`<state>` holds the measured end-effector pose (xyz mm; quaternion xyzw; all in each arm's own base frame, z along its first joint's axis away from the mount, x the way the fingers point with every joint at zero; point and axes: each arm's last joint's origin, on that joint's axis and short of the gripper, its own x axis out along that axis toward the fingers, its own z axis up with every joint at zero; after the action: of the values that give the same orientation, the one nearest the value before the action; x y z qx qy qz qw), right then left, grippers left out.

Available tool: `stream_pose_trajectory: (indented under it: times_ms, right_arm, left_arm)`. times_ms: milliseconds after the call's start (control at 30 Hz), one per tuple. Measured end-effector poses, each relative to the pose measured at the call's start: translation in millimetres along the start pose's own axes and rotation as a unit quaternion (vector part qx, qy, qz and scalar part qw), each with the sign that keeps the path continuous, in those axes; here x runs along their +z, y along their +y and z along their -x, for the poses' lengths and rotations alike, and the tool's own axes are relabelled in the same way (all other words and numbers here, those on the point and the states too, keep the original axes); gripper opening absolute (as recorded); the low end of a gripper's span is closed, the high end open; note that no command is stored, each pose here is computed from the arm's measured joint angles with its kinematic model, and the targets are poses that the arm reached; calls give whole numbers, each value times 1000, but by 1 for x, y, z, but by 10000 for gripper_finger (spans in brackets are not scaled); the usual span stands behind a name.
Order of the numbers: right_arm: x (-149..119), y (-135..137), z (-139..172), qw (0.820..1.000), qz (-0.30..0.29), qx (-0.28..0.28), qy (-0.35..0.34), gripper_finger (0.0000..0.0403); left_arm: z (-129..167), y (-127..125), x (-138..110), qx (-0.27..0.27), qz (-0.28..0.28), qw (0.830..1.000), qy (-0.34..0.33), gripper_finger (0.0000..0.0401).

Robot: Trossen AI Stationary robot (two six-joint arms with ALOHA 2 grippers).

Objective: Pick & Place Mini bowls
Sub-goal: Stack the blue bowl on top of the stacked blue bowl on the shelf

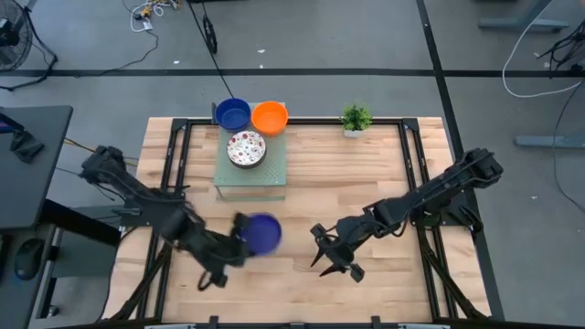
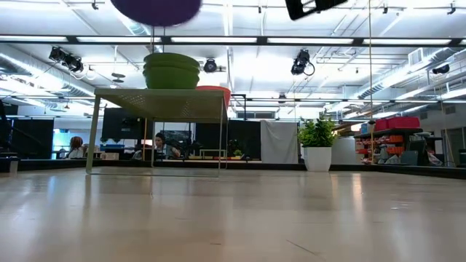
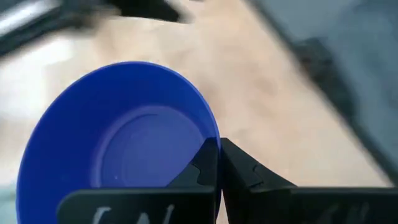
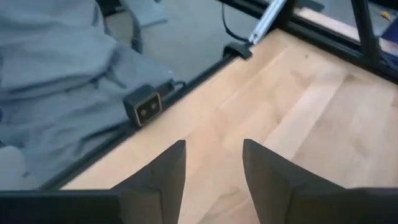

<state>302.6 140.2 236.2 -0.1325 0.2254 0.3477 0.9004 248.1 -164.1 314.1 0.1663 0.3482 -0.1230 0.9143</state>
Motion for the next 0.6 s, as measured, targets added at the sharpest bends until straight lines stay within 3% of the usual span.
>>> stream_pose_trajectory:
  times_ms: [100,267,500,600]
  right_arm:
    - [-5,2,-1,1000,0,-18,11,156]
    - [-5,0,-1,1000,1,-30,6,147]
    - [-4,0,-1,1000,4,-31,3,138]
    - [-4,-1,-1,999,4,-32,2,137]
  left_arm:
    - [37,16,5,99,17,994,46,5]
    - [87,65,-2,228,61,967,93,5]
    - [125,140,-29,347,130,920,126,6]
    - [131,168,-38,365,159,907,138,7]
